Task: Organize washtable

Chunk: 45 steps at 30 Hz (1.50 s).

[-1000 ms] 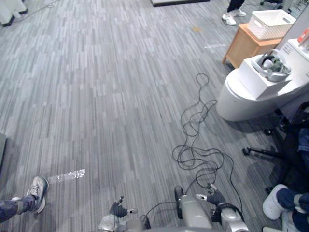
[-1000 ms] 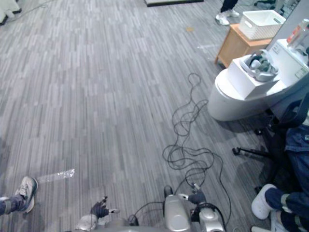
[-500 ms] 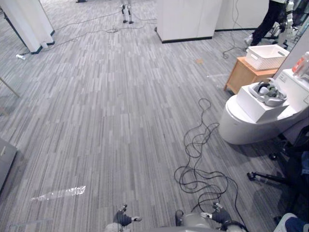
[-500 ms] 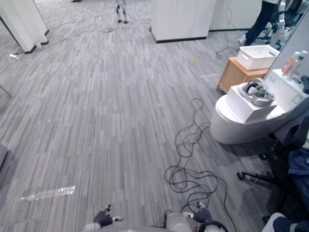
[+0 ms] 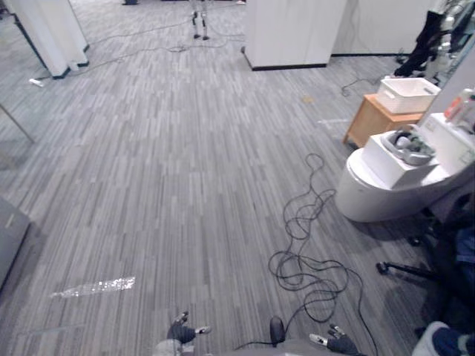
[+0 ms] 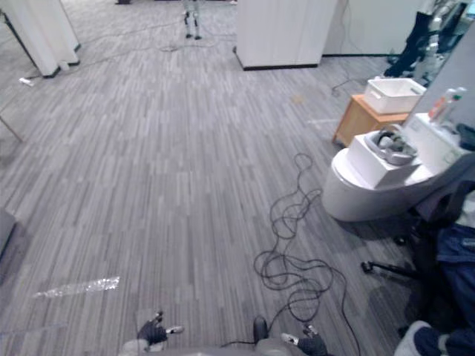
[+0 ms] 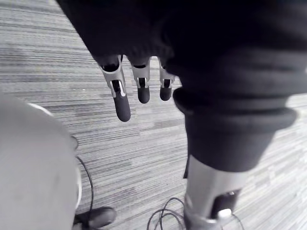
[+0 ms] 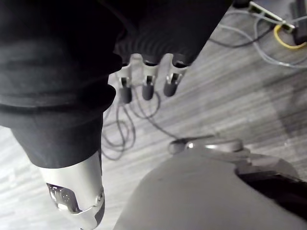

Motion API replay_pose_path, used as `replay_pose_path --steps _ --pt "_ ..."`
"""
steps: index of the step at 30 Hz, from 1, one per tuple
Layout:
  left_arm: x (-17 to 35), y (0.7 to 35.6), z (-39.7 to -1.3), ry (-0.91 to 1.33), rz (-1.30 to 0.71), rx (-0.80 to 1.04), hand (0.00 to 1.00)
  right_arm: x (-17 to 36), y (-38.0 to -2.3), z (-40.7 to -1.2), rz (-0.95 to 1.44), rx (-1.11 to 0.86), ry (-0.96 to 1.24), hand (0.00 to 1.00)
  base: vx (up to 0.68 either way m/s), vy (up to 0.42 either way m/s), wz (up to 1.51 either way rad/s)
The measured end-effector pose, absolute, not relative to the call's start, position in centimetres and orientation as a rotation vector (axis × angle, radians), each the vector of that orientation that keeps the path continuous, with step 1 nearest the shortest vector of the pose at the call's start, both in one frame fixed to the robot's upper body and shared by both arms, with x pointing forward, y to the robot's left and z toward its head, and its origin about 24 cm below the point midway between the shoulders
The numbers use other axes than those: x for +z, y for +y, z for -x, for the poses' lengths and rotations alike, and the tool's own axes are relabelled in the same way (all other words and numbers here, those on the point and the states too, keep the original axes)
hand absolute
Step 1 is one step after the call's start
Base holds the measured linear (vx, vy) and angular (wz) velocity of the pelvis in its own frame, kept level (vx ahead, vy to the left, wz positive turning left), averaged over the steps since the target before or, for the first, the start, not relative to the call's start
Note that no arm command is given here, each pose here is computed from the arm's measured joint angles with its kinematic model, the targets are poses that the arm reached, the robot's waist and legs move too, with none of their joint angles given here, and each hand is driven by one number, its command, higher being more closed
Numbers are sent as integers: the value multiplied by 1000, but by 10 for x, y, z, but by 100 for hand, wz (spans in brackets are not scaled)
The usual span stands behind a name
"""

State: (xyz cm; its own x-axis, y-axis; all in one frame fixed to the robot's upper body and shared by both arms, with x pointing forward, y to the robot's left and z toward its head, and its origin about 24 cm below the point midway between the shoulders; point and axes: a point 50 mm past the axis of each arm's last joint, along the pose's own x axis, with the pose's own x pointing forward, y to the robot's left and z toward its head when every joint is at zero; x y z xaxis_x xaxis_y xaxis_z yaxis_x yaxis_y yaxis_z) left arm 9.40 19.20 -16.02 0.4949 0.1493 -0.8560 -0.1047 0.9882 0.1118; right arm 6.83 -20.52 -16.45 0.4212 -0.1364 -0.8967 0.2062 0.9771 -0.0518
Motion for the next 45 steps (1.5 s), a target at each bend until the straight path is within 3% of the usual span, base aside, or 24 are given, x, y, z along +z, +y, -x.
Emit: replay_pose_path --steps 4,14,29,45 --pt "-157 206 -98 1025 -61 172 0 -167 -193 -62 -127 -235 1127 0 -154 6 2" --pt "-156 200 -108 1010 -30 181 0 -162 -195 -75 -114 -226 1062 0 11 30 11" --pt "-148 184 -125 907 43 207 0 -149 -214 -96 -33 -247 959 0 368 -158 32" --pt "-151 197 -120 960 -62 147 0 -159 -201 -89 8 -160 1040 0 461 169 -8"
